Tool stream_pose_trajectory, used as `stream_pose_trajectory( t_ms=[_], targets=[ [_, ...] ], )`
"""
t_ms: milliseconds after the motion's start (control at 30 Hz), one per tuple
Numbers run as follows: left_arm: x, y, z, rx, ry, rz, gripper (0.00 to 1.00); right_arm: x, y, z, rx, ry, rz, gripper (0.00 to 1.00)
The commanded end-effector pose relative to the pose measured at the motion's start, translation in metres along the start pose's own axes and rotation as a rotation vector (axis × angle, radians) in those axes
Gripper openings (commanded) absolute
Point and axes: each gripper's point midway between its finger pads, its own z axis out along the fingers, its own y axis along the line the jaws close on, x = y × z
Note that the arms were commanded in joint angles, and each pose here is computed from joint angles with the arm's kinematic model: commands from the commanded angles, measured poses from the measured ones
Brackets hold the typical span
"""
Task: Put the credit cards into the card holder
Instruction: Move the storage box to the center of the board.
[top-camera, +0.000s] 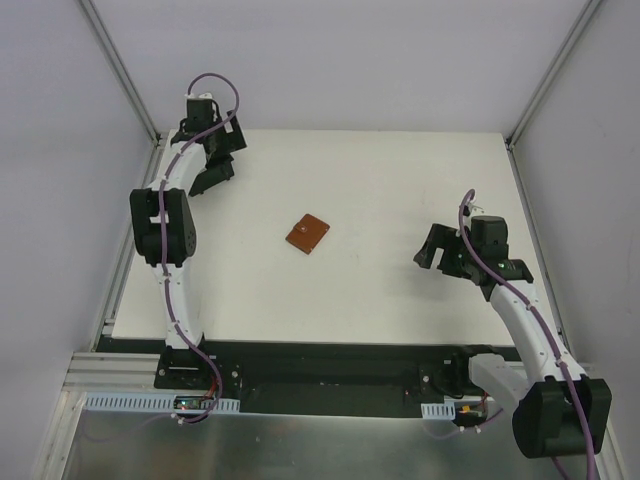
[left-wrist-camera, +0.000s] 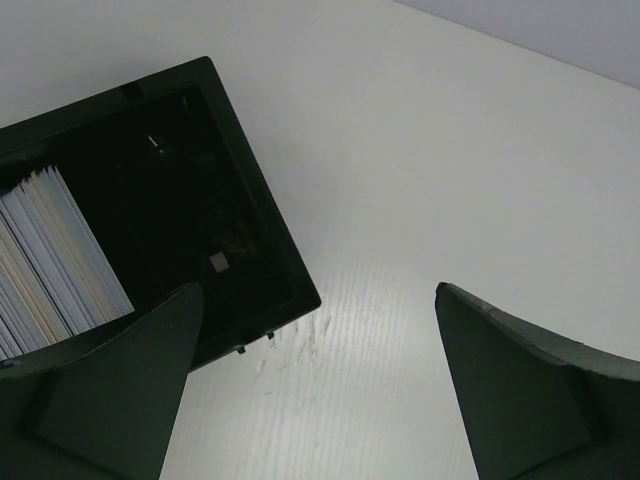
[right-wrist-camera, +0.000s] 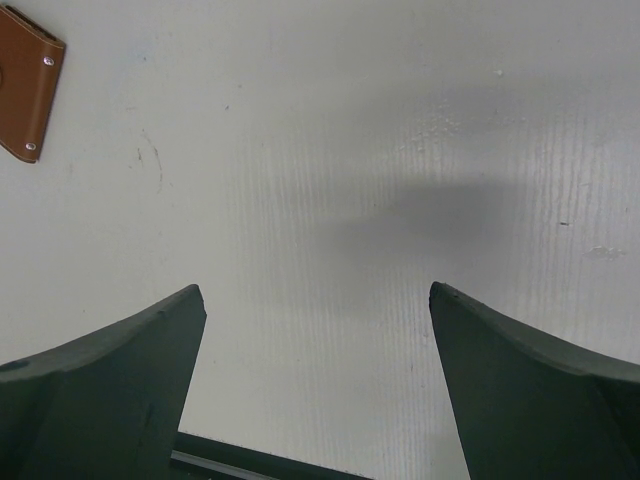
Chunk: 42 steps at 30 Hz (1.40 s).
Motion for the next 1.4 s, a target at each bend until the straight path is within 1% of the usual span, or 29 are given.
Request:
stream_pose_trajectory(
  t_ms=[0, 100, 300, 600, 800, 933, 1033, 1067, 1367],
  targets=[
    [-0.013, 0.015, 0.001, -0.026, -0.017, -0.001, 0.99, 0.001, 0.004, 0.0, -0.023, 0.009, -0.012, 0.96],
    [-0.003, 0.018, 0.008, -0.02, 0.017, -0.016, 0.99, 0.0, 0.004, 0.0, -0.023, 0.01, -0.015, 0.96],
    [0.012, 0.009, 0.018, 0.035, 0.078, -0.026, 0.99, -0.001, 0.006, -0.001, -0.03, 0.013, -0.01, 0.96],
    [0.033, 0.007, 0.023, 0.062, 0.15, -0.047, 0.99, 0.005, 0.005, -0.002, -0.033, 0.007, -0.001, 0.96],
    [0.036, -0.01, 0.01, 0.126, 0.172, -0.074, 0.99, 0.007, 0.006, 0.002, -0.043, 0.019, 0.01, 0.96],
    [0.042, -0.023, -0.002, 0.154, 0.187, -0.065, 0.98, 0.01, 0.008, 0.006, -0.054, 0.036, 0.023, 0.96],
    [0.045, -0.024, -0.008, 0.157, 0.193, -0.068, 0.98, 0.012, 0.008, 0.008, -0.058, 0.045, 0.032, 0.96],
    [0.053, -0.039, -0.01, 0.177, 0.209, -0.051, 0.98, 0.013, 0.008, 0.008, -0.061, 0.045, 0.033, 0.96],
    [0.084, -0.061, -0.029, 0.196, 0.273, -0.073, 0.95, 0.019, 0.008, 0.009, -0.066, 0.053, 0.041, 0.96]
  ],
)
